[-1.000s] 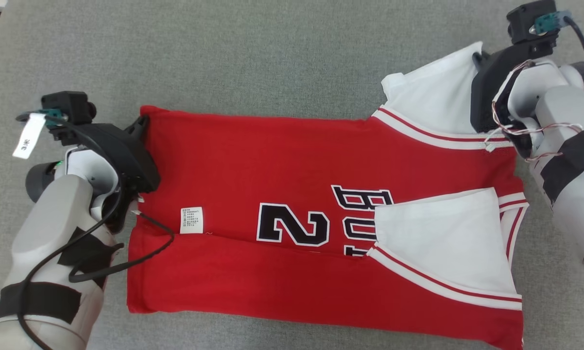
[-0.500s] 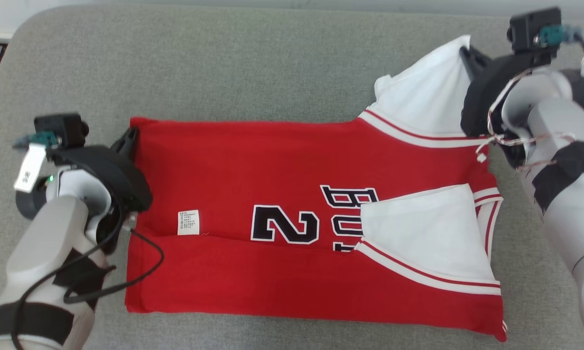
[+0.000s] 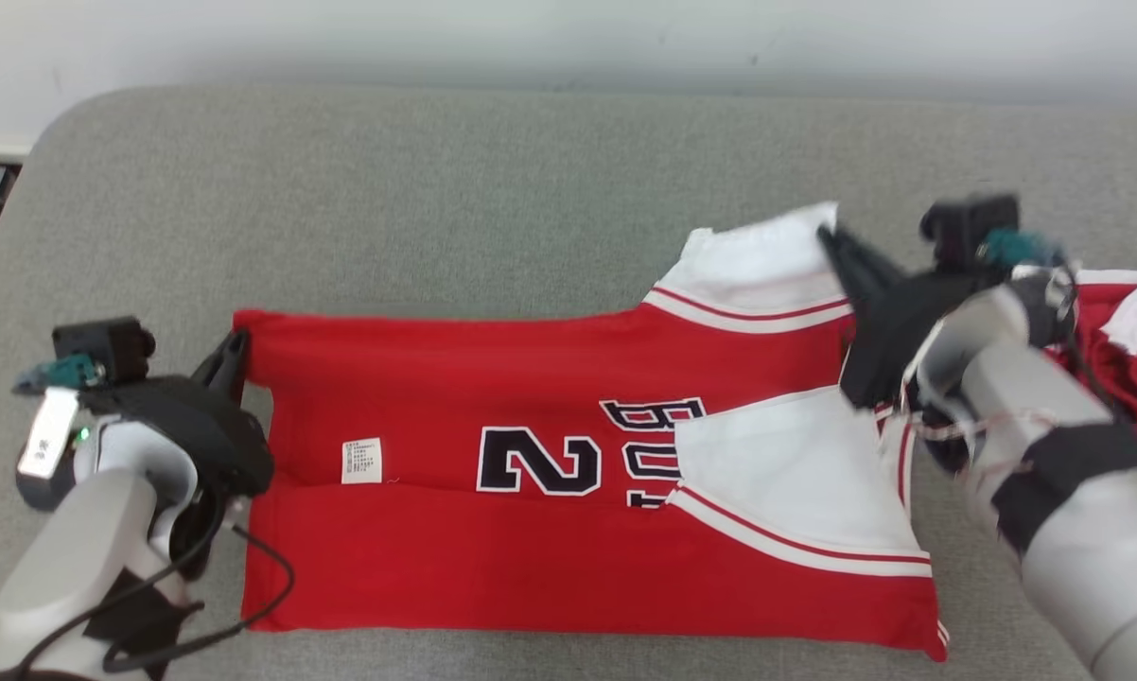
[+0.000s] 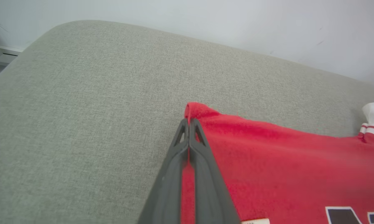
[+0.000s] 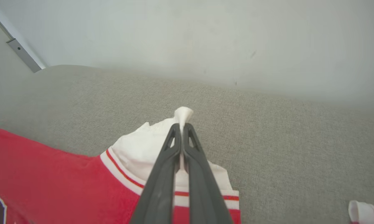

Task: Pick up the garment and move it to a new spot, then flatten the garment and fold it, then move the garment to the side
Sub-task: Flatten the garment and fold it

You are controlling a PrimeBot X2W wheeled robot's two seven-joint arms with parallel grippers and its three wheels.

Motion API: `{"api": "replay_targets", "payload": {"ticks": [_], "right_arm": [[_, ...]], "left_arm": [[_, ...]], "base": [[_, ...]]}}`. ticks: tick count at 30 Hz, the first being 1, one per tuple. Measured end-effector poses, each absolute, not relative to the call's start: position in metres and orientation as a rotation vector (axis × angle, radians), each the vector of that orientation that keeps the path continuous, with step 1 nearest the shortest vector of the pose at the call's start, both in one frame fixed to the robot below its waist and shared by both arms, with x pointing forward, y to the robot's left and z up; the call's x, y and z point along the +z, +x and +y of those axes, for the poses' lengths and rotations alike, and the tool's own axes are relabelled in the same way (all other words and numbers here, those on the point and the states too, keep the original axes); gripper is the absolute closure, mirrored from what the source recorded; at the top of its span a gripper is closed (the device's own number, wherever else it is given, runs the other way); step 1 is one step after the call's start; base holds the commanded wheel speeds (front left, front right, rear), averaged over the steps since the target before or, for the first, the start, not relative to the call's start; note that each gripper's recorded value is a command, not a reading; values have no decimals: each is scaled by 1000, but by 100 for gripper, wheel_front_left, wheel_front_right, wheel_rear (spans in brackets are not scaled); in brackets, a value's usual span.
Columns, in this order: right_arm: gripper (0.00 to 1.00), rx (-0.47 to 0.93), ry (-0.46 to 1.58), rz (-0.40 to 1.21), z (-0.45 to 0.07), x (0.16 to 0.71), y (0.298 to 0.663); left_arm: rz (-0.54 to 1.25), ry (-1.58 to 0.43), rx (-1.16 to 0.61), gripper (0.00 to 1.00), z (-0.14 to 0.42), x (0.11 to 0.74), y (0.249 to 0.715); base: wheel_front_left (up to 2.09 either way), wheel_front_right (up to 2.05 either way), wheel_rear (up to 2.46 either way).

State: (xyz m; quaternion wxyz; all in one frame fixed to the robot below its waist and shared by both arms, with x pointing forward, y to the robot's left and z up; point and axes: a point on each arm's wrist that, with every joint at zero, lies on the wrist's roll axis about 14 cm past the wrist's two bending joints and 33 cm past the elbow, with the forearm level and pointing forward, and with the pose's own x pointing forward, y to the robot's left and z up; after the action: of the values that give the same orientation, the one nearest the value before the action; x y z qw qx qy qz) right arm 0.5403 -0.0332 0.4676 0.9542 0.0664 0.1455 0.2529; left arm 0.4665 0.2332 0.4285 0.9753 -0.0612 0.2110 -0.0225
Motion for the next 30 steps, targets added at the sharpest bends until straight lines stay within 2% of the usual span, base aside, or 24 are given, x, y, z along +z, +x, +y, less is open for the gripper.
{"api": "replay_targets", "payload": {"ticks": [5,13,19,30], "right_arm": [[100,533,105,314,-49,459,511],[100,586,112,272,-57,478,474],[100,608,118,320,-67,472,441],[100,642,107,447,-76,448,401]], "left_arm": [[415,-143,-64,100,225,430,455],[416,-134,-90,100,220,430,428],[422,-119,-125,100,212,427,410],[478,-73,-199,100,196,408,380]], "base": [[0,0,0],[0,0,0],[0,0,0],[0,0,0]]}}
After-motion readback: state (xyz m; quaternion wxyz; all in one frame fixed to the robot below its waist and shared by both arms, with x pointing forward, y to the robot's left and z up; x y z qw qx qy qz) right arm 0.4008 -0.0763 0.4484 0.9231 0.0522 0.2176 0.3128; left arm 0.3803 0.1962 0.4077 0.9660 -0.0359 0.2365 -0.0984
